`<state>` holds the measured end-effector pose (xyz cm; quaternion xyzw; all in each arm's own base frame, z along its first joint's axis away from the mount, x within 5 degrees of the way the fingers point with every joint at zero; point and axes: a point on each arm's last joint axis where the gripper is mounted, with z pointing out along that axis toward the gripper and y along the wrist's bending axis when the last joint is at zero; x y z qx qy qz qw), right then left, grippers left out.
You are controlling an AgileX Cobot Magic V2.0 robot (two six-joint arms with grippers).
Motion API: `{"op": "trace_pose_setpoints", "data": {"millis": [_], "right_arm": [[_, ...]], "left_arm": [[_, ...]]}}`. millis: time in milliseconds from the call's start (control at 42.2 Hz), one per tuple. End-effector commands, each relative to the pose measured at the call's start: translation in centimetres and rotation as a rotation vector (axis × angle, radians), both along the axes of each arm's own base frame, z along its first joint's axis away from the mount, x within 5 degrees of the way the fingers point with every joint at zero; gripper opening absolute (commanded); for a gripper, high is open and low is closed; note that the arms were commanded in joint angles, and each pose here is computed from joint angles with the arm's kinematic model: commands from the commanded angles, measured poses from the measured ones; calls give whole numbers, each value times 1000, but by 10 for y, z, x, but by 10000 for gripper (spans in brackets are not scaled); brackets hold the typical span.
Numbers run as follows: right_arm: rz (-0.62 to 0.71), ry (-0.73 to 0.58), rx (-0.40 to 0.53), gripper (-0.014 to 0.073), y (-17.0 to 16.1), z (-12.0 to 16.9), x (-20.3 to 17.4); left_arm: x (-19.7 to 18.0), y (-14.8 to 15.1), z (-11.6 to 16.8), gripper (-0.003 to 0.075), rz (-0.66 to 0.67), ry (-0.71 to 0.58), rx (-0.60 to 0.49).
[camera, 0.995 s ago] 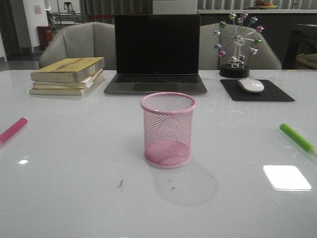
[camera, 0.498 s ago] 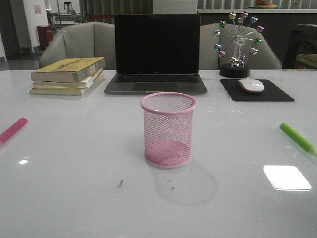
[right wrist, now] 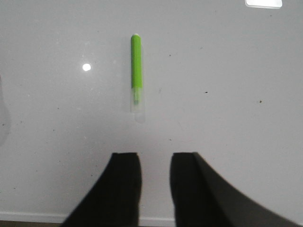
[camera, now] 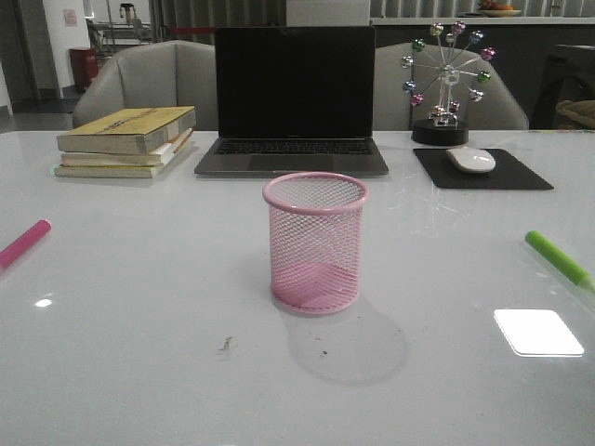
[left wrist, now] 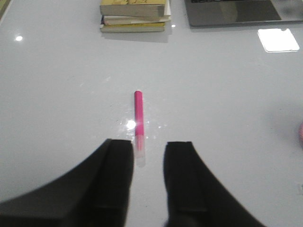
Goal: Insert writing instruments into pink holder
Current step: 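Lower the right gripper over the green marker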
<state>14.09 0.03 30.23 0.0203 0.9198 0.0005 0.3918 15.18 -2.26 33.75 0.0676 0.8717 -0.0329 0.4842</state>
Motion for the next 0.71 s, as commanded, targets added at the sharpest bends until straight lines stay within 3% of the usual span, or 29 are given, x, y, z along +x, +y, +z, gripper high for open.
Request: {"op": "trace_pose_setpoints", "data": {"millis": [0, 403, 687], "right_arm": [[4, -59, -8, 480, 0, 9, 15], [-6, 160, 59, 489, 5, -19, 93], [5, 239, 47, 489, 7, -41, 164]], "left_arm": [[1, -15, 20, 501, -104, -136, -17], [-32, -79, 19, 507, -558, -120, -48], [-42, -90, 19, 507, -659, -118, -55]]}}
